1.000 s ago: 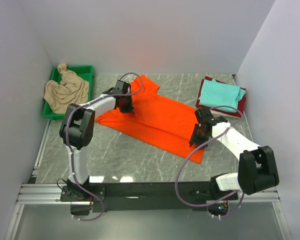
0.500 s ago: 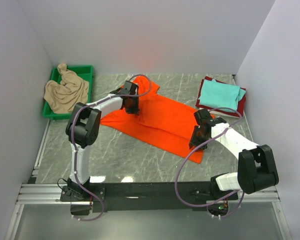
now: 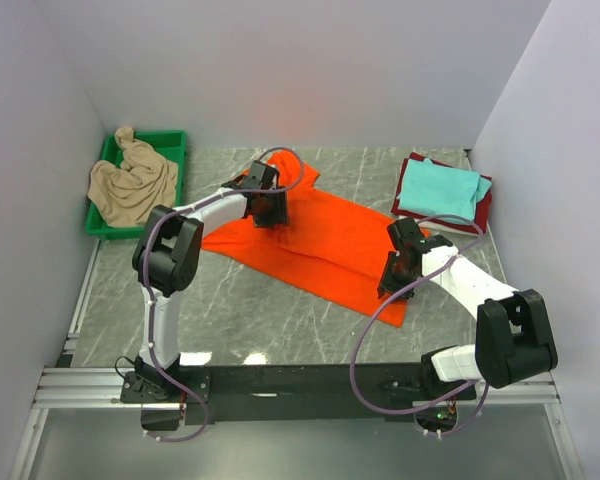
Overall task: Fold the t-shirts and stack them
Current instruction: Fold the tshirt
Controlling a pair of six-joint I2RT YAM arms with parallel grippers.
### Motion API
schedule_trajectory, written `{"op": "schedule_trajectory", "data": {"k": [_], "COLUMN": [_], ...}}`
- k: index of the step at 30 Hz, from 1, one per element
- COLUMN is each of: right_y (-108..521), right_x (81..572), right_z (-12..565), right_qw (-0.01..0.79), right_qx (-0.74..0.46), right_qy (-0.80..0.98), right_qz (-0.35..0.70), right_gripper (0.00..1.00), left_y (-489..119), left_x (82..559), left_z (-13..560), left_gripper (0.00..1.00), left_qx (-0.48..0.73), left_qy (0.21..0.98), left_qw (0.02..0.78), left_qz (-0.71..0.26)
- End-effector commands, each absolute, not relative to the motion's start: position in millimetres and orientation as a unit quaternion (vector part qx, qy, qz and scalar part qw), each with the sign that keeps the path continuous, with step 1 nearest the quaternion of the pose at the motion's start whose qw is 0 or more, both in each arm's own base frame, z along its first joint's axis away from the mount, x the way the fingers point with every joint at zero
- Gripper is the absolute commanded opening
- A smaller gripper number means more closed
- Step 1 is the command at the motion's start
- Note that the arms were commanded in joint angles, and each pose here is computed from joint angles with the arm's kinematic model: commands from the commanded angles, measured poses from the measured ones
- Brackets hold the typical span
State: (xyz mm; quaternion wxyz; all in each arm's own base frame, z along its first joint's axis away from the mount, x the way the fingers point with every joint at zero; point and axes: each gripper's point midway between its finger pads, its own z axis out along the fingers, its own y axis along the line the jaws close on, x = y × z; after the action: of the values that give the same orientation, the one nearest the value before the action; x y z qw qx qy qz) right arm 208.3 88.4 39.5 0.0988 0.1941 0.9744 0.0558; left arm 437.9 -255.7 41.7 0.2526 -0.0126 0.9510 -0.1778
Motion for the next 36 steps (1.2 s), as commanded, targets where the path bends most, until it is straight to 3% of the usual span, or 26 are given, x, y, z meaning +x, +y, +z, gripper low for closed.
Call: {"op": "schedule_trajectory", "data": {"k": [1,7,12,18,26,36], "right_y": [90.2,93.7,96.3,106.5,149.6,154.7], "right_x": [212.7,216.7,216.9,221.0,260.6,266.4], "right_z": [46.9,53.1,52.2,56.8,102.0,40.8], "right_qw": [0.115,0.124,0.122,0.130,0.221,0.161], "right_qx": [0.195,0.190,0.186,0.171,0.118,0.106], "right_qy": [0.972,0.972,0.973,0.973,0.955,0.974], "right_qz": [0.058,0.064,0.064,0.081,0.160,0.119], "right_gripper": [0.38,0.38,0.38,0.38,0.39,0.38], "left_y": [-275.8,-300.2,-310.2,-247.1,-155.0,-135.0], "left_x": [452.9,453.3,444.7,455.3,450.0,434.4], "left_z": [96.6,154.2,165.5,143.8,100.0,50.8], "left_gripper": [0.59,0.70,0.70,0.71,0.74,0.75], "left_qx": [-0.021,-0.009,0.001,-0.073,-0.145,-0.171], "left_qy": [0.921,0.875,0.857,0.883,0.900,0.912], "left_qw": [0.308,0.342,0.320,0.335,0.349,0.318], "left_qz": [-0.236,-0.342,-0.405,-0.320,-0.215,-0.192]}}
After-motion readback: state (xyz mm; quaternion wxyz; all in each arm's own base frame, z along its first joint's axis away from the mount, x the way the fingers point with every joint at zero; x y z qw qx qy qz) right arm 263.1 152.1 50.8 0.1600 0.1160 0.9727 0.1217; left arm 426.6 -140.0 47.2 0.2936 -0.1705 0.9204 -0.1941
